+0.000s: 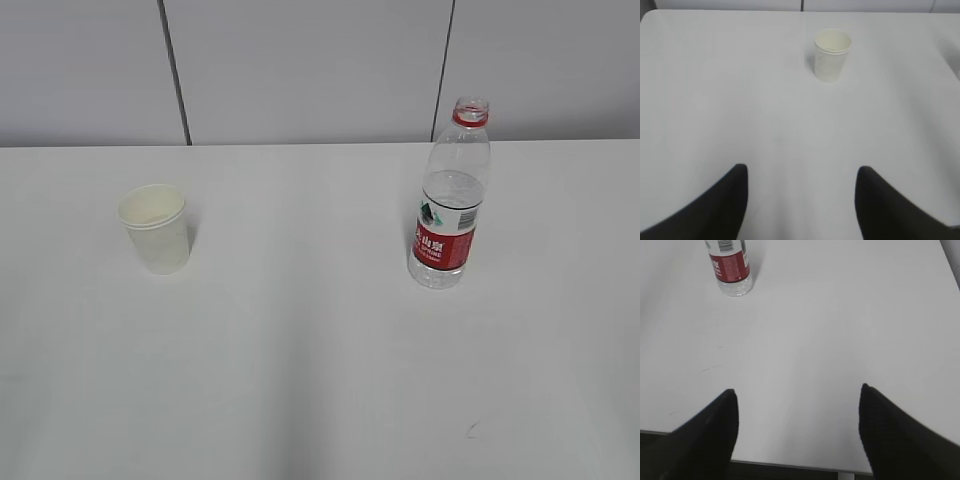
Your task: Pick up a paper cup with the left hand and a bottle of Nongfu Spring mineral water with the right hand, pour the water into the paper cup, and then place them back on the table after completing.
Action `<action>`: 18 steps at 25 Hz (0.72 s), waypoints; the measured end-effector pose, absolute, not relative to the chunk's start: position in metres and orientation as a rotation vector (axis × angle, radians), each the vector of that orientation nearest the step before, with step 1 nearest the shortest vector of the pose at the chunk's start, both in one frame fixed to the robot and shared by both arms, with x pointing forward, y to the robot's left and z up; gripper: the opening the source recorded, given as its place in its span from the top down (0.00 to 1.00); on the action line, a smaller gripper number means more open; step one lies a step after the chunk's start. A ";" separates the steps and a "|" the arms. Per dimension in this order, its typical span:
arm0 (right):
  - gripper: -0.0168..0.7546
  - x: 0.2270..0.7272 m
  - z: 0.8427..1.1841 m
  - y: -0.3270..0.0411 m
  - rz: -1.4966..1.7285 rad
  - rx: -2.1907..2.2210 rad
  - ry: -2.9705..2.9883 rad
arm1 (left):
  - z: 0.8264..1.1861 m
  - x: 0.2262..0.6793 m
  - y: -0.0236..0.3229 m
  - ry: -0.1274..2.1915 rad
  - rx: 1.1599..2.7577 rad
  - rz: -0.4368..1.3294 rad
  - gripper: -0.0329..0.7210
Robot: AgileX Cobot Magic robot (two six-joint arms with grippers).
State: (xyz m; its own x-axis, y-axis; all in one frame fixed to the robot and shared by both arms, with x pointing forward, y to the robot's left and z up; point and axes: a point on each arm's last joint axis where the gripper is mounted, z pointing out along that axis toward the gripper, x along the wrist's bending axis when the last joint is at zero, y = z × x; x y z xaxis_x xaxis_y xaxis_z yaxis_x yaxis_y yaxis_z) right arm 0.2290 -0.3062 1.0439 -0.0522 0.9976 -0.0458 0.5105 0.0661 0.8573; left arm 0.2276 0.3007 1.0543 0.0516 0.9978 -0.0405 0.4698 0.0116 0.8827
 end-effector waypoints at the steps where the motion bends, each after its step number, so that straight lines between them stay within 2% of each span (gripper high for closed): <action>1: 0.26 0.229 1.044 -0.306 0.887 1.529 1.647 | 1.054 0.228 0.301 1.536 1.553 0.881 0.39; 18: 0.26 0.229 1.044 -0.305 0.895 1.533 1.652 | 1.054 0.228 0.300 1.567 1.531 0.901 0.39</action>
State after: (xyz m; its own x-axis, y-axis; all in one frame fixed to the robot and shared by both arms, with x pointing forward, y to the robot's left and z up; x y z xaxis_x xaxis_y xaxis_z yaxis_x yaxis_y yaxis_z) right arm 0.2288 -0.3052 1.0437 -0.0531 0.9979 -0.0381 0.5126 0.0600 0.8565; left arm 0.2276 0.3002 1.0543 0.0007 0.9992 -0.0398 0.4686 0.0349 0.8827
